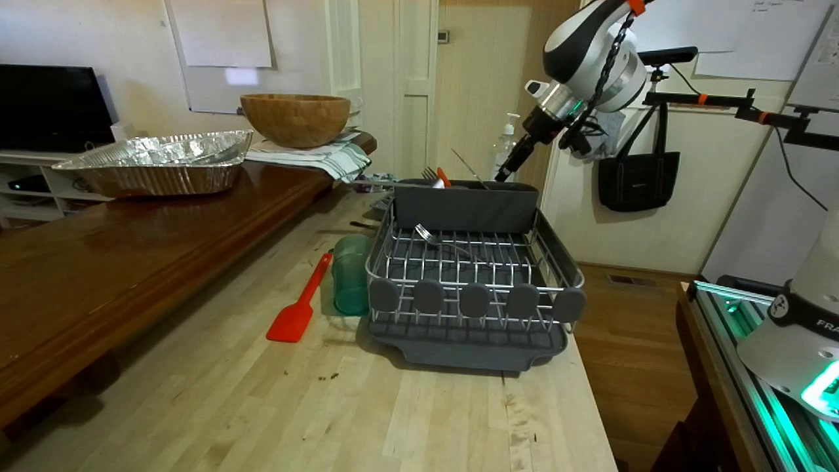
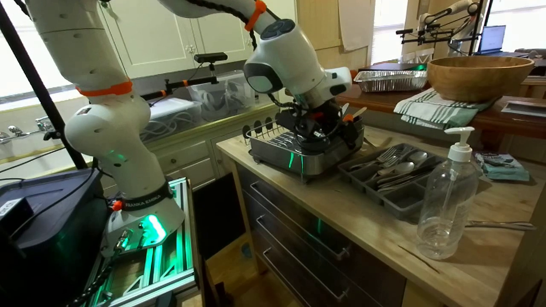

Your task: Move one butter knife to the plate rack

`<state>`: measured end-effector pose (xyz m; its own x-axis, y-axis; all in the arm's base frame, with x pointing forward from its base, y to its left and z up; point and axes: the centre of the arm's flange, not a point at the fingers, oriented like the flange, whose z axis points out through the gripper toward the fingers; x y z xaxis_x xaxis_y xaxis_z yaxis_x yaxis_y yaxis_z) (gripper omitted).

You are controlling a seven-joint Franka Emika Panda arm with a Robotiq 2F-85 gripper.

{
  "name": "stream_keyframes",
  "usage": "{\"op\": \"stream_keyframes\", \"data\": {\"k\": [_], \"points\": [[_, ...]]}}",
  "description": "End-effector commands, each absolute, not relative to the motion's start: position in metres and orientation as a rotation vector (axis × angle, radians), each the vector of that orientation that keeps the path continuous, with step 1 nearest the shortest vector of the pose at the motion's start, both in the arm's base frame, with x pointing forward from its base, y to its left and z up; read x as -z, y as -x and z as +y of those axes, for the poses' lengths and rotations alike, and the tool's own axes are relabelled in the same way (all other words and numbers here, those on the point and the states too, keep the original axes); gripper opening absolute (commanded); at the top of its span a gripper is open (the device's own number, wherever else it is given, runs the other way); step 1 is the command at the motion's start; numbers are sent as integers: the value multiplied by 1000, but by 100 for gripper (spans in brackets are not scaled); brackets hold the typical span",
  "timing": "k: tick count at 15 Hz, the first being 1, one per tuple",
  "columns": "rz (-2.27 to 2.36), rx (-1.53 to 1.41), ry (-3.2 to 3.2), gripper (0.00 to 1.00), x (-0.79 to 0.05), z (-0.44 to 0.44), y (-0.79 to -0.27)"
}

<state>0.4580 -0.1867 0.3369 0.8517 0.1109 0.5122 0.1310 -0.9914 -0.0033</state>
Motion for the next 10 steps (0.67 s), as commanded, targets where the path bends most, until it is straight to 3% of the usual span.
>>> {"op": "stream_keyframes", "data": {"k": [1,10], "points": [[-164,651,3019,100,-334,-198,-483],[-555,679,2839,100,-362,-166,-523]]}}
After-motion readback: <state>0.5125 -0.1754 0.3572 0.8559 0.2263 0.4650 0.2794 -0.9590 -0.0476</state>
